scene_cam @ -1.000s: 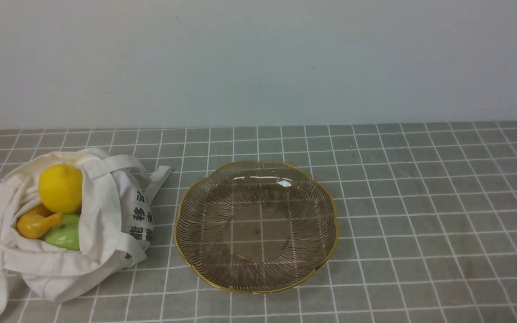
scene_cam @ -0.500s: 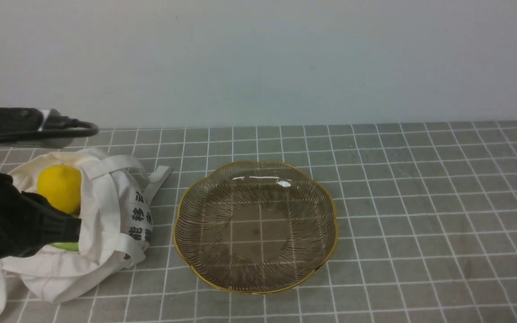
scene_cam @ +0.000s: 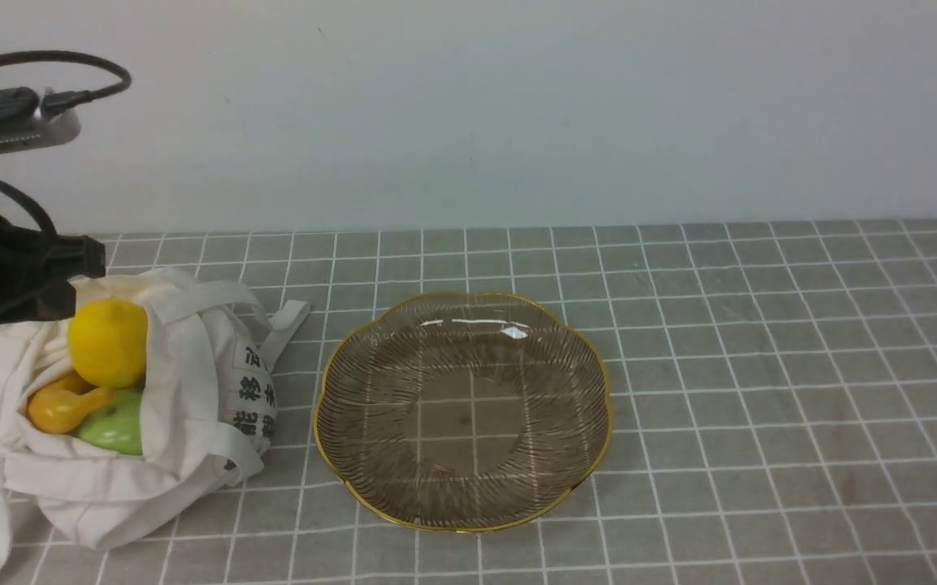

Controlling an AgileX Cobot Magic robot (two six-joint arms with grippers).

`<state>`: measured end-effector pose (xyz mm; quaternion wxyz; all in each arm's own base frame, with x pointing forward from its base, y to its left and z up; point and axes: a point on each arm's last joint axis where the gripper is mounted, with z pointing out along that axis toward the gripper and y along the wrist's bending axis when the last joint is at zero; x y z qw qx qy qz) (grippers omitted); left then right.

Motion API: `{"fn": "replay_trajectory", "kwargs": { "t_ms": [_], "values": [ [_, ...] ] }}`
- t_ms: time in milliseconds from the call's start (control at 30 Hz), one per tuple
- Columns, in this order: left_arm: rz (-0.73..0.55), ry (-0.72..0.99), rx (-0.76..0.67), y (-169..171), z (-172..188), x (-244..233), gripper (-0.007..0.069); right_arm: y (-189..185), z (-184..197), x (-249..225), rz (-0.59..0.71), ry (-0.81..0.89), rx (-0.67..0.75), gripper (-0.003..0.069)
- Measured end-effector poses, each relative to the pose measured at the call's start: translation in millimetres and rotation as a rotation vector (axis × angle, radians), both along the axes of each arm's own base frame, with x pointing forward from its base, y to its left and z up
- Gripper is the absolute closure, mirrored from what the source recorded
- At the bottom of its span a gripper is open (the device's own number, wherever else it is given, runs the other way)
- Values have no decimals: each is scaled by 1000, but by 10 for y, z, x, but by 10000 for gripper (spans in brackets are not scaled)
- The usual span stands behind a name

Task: Take the fruit out of the bag on the grey coffee tablecloth and place them on the plate.
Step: 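Reach into the bag and grasp the lemon with the left gripper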

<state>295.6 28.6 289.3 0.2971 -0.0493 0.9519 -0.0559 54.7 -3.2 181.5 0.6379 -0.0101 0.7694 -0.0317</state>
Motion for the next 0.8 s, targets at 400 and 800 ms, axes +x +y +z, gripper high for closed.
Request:
{"fn": "replay_trajectory", "kwargs": {
  "t_ms": [400,800],
  "values": [
    [-16,35,21,47,-311,236,64,0,0,0,0,0,0,673],
    [-9,41,53,101,-580,418,113,0,0,0,0,0,0,673]
  ]
}}
